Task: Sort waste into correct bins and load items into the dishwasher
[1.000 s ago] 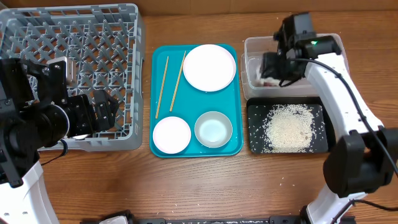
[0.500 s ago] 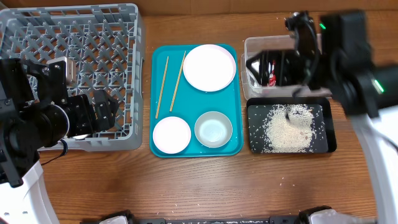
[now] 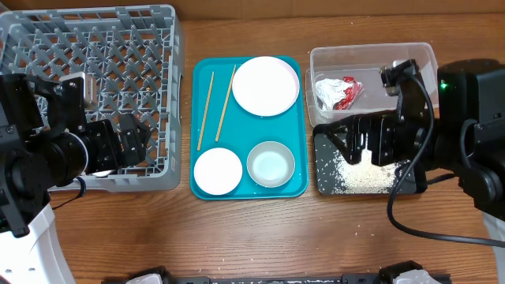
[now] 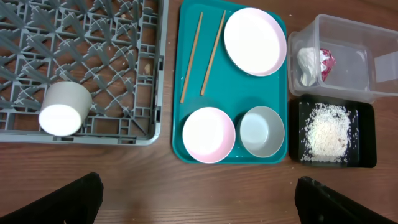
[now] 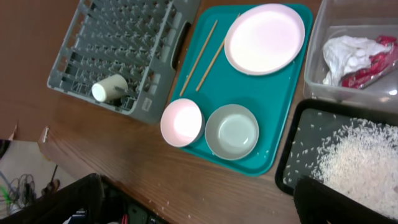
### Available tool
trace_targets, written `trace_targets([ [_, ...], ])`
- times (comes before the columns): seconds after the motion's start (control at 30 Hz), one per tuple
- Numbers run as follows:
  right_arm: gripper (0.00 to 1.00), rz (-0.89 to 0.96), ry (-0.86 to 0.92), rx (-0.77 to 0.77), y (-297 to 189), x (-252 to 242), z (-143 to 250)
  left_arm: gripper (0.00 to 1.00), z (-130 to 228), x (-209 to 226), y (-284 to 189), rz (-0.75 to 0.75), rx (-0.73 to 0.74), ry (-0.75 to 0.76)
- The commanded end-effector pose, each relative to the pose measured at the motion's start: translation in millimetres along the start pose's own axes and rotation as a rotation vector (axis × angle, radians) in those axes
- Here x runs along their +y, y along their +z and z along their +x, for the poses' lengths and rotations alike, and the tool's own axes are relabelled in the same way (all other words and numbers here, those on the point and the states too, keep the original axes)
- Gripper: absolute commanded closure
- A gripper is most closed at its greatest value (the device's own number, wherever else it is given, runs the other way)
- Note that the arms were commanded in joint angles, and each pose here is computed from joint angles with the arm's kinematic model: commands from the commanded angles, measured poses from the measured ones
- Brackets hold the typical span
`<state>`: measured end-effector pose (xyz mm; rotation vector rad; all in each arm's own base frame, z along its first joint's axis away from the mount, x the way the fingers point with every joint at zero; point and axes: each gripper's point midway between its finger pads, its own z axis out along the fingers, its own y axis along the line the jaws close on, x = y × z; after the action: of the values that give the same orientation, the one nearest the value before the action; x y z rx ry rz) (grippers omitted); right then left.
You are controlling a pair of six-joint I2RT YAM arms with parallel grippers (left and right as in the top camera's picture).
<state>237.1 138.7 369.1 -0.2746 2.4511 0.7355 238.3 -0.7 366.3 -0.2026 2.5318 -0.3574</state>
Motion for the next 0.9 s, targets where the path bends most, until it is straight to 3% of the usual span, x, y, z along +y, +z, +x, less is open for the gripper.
trace_targets([
  [0.0,0.00,-0.010,-0.002,0.000,-3.8,3.3,2.5,0.00,-0.6,-2.7,-0.3,0.012,0.000,0.030],
  [0.23,0.00,0.106,-0.015,-0.042,-12.4,-16.4,-0.2,0.00,-0.6,-2.7,-0.3,0.012,0.000,0.030],
  [0.63,0.00,0.241,-0.282,-0.372,-78.1,-14.3,-25.5,0.00,-0.6,-2.8,-0.3,0.012,0.000,0.030],
  [0.87,0.00,0.269,-0.383,-0.590,-77.2,-27.1,-25.8,0.00,-0.6,-2.7,-0.3,0.012,0.000,0.030],
])
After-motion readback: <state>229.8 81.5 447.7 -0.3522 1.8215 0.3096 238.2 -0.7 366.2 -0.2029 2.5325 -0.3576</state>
